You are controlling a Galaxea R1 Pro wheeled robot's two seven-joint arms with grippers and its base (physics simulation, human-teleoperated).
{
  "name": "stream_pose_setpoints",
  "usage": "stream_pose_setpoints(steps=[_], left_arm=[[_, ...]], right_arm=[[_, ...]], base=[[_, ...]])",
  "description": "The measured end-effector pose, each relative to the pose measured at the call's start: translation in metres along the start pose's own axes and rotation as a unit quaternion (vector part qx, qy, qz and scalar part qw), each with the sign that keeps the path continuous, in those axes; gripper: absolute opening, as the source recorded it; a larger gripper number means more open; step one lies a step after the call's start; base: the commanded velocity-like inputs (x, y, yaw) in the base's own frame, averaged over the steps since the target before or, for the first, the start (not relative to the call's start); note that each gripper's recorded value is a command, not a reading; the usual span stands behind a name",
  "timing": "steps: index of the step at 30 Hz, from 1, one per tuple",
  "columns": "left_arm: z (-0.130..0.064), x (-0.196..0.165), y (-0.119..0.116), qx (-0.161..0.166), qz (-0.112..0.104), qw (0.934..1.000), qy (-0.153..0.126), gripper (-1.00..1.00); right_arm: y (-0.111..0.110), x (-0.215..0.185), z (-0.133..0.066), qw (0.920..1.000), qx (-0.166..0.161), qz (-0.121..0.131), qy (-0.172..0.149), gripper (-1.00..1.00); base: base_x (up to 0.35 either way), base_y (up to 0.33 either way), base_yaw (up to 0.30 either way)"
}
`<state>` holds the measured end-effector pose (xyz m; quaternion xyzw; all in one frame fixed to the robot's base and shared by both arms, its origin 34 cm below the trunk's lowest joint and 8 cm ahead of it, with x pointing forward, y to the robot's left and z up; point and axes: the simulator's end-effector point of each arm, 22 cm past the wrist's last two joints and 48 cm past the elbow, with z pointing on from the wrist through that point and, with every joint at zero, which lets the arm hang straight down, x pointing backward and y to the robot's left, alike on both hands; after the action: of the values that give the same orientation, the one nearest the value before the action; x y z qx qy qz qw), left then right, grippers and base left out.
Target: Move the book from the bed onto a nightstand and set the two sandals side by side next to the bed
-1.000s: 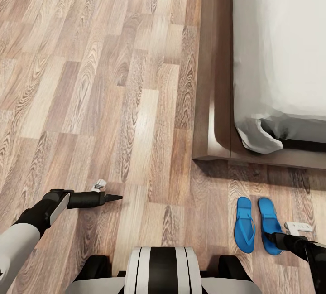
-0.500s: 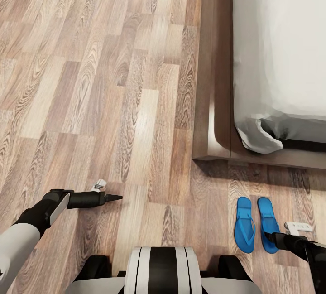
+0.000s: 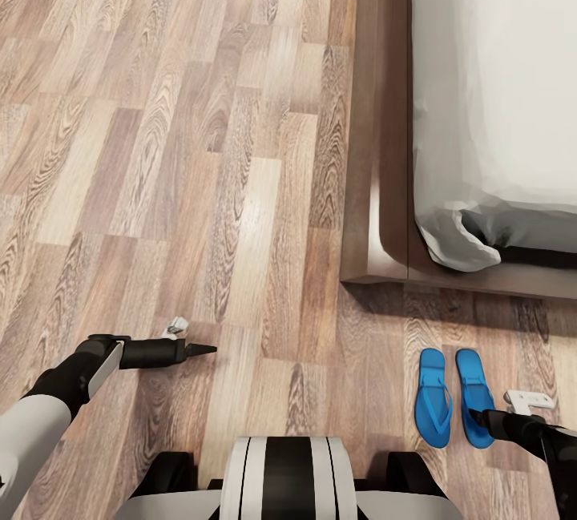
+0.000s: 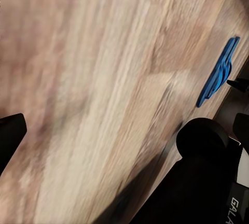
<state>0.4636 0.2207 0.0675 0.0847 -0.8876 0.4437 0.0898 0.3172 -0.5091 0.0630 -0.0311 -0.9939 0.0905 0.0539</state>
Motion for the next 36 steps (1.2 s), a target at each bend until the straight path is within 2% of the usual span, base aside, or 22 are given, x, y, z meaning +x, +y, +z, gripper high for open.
stream_pose_setpoints(steps=[17,36], left_arm=[[0.0,0.0,0.001,-0.001,0.0,1.0,0.0,1.0],[0.011,0.002,-0.006,0.005,0.0,1.0,0.002,1.0]], right_arm=[[0.0,0.001,0.0,1.0,0.0,0.0,0.001,1.0],[0.0,0.003,0.001,1.0,0.0,0.002,0.003,1.0]], base=[[0.0,0.0,0.0],[0.0,0.0,0.0]])
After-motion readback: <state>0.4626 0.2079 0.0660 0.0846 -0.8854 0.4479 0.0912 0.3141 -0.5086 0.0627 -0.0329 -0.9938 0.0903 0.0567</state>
